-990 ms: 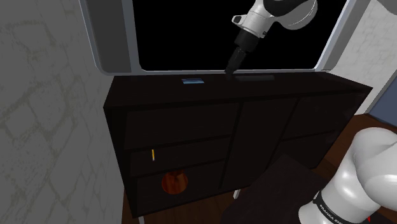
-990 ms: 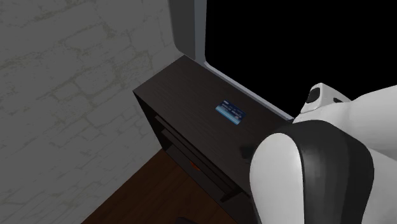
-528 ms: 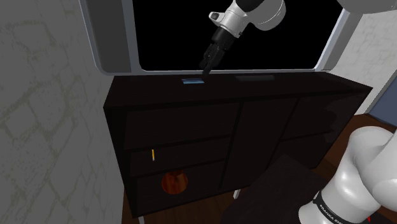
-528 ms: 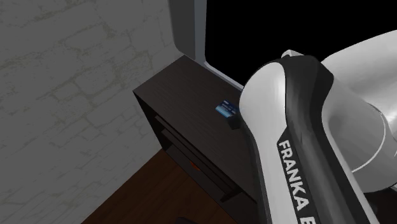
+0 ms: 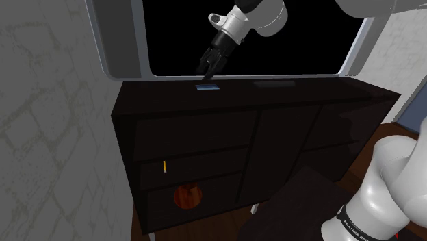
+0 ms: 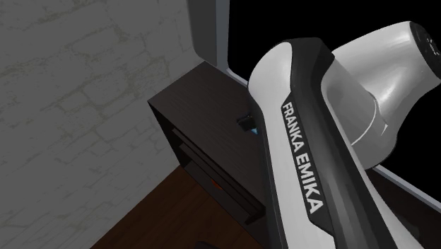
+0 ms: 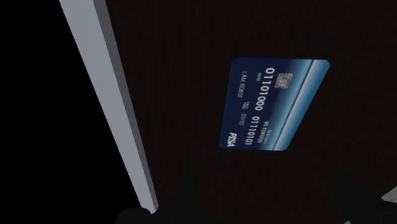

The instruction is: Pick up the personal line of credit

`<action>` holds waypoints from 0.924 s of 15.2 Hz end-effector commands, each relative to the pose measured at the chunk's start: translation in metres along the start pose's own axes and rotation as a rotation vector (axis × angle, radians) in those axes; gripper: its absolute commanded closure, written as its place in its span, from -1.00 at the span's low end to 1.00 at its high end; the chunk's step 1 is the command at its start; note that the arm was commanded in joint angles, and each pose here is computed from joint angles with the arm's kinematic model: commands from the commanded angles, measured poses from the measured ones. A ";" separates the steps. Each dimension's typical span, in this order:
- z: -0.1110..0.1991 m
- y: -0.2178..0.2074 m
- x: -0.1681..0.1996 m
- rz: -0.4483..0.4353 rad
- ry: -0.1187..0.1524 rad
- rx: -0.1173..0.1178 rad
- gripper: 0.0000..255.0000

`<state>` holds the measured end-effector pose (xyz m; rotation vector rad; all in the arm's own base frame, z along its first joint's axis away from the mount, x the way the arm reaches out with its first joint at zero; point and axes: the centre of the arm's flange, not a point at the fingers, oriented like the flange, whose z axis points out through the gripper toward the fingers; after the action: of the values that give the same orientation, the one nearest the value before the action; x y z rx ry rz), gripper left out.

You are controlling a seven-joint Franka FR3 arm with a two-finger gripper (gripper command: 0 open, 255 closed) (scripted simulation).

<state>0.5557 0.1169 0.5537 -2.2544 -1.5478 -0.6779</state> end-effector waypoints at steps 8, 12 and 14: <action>0.020 0.001 -0.012 -0.003 0.001 0.000 1.00; 0.020 0.001 -0.012 -0.003 0.001 0.000 1.00; 0.020 0.001 -0.012 -0.003 0.001 0.000 1.00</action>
<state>0.5571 0.1173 0.5304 -2.2515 -1.5506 -0.6796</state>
